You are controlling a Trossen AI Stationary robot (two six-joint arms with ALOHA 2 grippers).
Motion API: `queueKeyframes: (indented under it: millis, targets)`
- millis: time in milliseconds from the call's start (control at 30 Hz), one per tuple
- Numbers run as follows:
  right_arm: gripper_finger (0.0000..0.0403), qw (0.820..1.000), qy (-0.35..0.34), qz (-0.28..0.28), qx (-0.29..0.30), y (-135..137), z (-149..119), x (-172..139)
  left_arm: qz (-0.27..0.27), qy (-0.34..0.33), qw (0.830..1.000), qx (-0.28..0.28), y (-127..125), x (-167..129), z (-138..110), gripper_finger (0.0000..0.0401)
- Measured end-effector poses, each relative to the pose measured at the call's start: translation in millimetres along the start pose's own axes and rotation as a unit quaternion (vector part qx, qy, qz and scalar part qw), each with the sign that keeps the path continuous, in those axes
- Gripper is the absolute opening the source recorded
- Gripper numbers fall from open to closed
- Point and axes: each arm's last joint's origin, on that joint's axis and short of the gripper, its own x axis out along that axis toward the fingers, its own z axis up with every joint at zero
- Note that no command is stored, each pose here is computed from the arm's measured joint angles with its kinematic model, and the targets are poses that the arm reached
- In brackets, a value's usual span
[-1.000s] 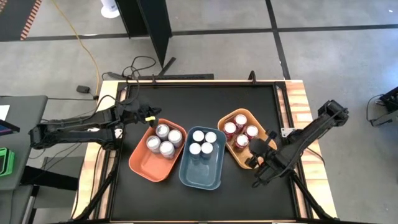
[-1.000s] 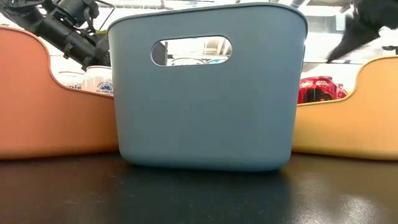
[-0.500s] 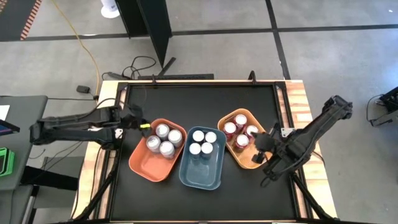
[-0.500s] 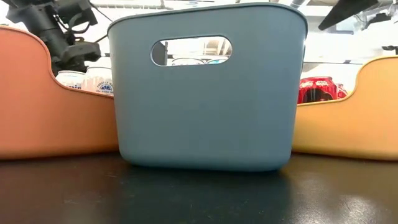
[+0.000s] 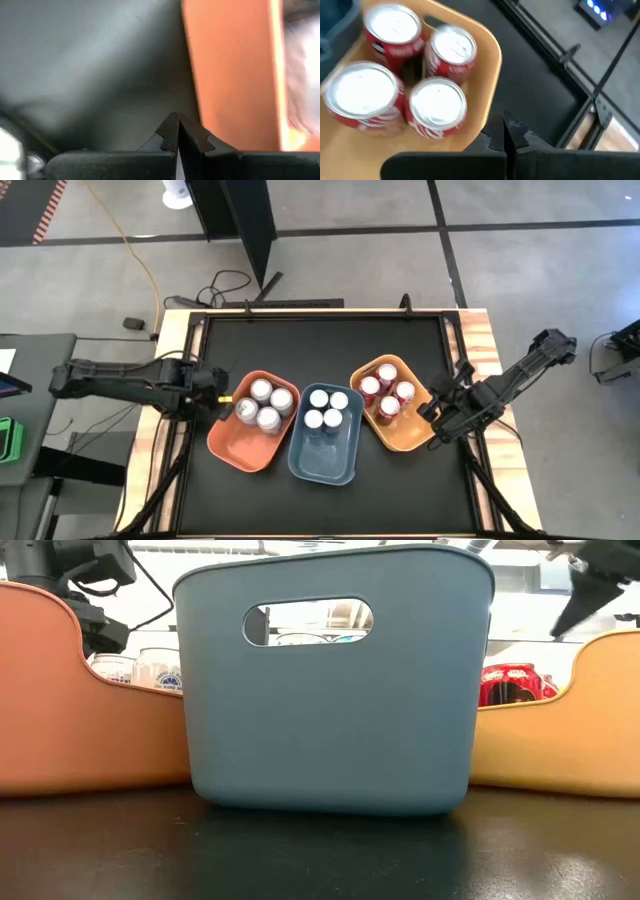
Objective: Sort soda cans
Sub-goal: Adjust the bins to the center of the table
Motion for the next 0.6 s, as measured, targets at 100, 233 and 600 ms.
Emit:
queueKeyframes:
  millis: [100, 233, 600]
  targets:
    - [0.0000, 0.999, 0.024, -0.005, 0.025, -3, -11, 7, -0.028, 0.033, 0.999, 0.003, -5, 4, -7, 0.0000]
    - [0.0000, 0.996, 0.053, -0.015, 0.066, -4, -28, 17, -0.055, 0.070, 0.996, -0.004, -10, 15, -17, 0.0000]
    - [0.0000, 0.980, 0.135, -0.001, 0.145, 6, -53, 28, -0.134, 0.088, 0.987, -0.003, -29, 32, -36, 0.0000]
